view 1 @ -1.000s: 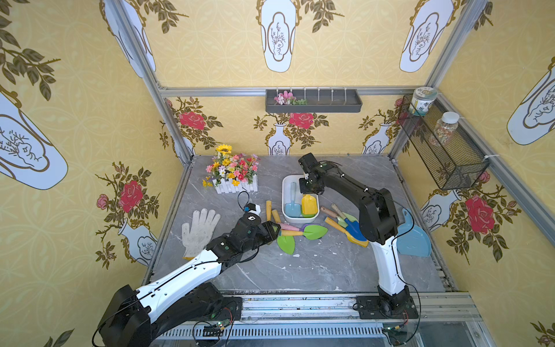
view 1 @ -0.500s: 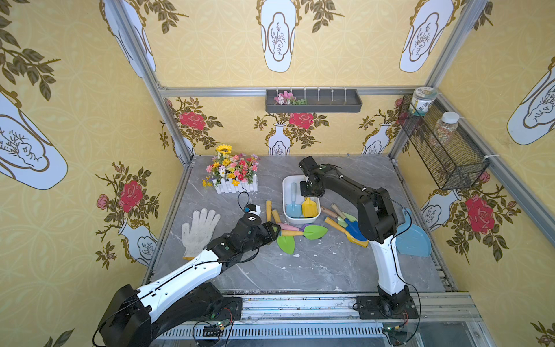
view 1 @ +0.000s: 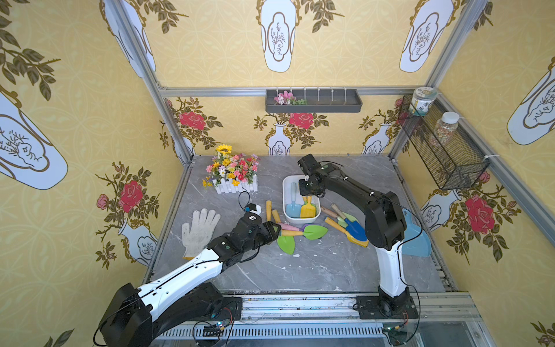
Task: Put the shovel into the storage box
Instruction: Place the shovel in the storage box, then pick up the shovel from the center of the board, then place the shovel in the storage box.
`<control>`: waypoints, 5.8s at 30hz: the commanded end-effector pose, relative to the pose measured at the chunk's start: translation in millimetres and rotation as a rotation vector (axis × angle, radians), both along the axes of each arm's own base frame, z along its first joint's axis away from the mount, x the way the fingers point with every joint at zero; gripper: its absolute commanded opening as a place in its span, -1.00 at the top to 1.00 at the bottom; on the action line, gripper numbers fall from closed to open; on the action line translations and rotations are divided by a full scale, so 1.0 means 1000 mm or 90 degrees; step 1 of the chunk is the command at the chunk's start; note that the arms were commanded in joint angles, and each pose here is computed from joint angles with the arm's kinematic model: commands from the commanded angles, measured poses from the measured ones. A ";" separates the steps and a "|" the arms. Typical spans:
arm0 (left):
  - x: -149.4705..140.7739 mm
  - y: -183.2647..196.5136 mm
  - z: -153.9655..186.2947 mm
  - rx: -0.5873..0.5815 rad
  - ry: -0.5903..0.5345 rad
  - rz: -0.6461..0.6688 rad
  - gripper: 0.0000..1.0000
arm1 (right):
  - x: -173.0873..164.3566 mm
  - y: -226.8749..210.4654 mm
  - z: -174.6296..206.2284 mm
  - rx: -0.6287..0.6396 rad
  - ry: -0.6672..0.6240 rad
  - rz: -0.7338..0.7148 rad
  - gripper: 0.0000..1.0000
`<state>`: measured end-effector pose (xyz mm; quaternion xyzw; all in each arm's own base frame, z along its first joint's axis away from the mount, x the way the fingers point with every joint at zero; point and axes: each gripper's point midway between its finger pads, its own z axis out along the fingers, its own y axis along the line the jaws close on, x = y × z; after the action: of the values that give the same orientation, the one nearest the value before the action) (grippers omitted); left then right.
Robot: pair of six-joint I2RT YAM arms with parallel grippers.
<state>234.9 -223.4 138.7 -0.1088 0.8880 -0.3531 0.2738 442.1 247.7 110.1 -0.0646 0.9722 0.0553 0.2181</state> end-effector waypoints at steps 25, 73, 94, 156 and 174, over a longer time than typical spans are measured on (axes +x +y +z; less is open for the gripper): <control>0.020 0.016 -0.006 0.049 0.010 0.046 0.07 | -0.109 0.027 0.033 0.099 -0.019 0.050 0.10; 0.109 0.033 -0.094 0.165 0.114 0.068 0.28 | -0.193 0.071 0.013 0.189 -0.010 0.148 0.03; 0.116 0.035 -0.128 0.223 0.144 0.053 0.33 | -0.190 0.071 0.012 0.182 -0.013 0.145 0.03; 0.146 -0.010 0.026 0.197 -0.048 -0.020 0.96 | -0.177 0.021 0.046 0.224 -0.053 0.067 0.01; 0.201 -0.083 0.018 0.211 -0.090 -0.098 0.97 | -0.186 -0.015 0.049 0.225 -0.064 0.023 -0.01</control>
<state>431.4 -299.2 159.1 0.0119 0.9206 -0.2290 0.3162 255.0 236.3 159.3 -0.0547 0.9336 0.2303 0.2690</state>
